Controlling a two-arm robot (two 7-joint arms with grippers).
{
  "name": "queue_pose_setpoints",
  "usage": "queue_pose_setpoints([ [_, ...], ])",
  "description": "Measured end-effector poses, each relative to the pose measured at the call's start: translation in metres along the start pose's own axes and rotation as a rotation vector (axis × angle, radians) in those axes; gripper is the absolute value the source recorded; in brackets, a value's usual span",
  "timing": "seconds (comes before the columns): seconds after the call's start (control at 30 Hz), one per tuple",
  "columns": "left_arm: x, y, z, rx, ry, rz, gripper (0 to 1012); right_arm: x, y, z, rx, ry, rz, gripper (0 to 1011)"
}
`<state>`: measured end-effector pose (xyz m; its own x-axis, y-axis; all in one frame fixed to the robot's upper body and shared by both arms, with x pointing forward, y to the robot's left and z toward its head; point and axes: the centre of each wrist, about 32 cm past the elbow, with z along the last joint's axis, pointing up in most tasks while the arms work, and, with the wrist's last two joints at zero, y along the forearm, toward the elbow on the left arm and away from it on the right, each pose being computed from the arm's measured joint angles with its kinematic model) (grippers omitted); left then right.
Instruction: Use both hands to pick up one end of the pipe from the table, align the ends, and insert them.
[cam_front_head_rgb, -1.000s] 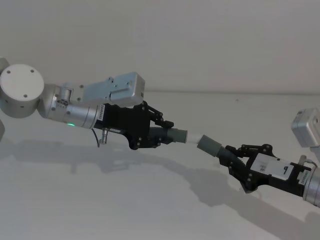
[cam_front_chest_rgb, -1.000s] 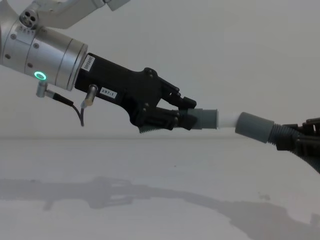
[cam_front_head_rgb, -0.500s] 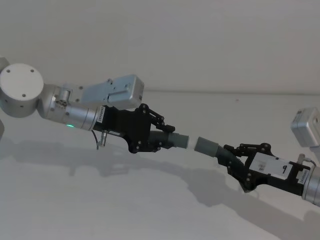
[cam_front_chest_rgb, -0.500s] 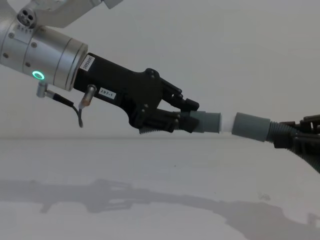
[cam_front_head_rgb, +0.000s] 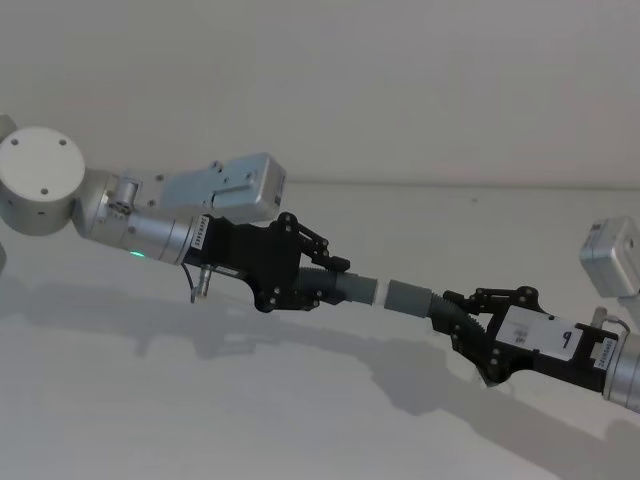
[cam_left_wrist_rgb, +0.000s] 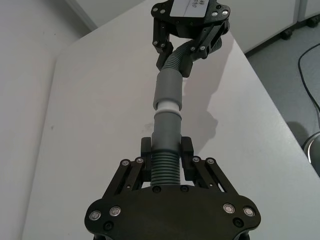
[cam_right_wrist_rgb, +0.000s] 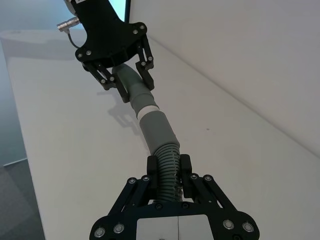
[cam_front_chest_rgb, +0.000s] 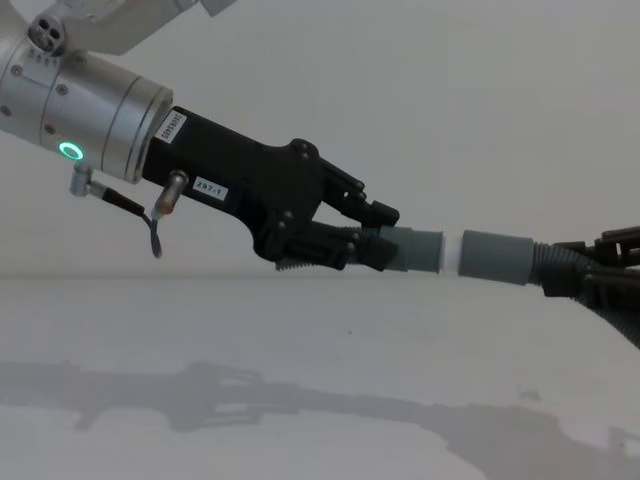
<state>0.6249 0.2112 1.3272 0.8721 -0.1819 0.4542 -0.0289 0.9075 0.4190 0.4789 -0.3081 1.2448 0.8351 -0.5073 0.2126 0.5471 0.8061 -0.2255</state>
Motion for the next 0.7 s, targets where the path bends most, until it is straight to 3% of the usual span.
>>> queue_pose_setpoints([
  [0.7,-0.0012,0.0003,0.0002,-0.001,0.0,-0.004,333,-0.0007,0.0009,0.0007,0.004,-0.01,0.01,264],
])
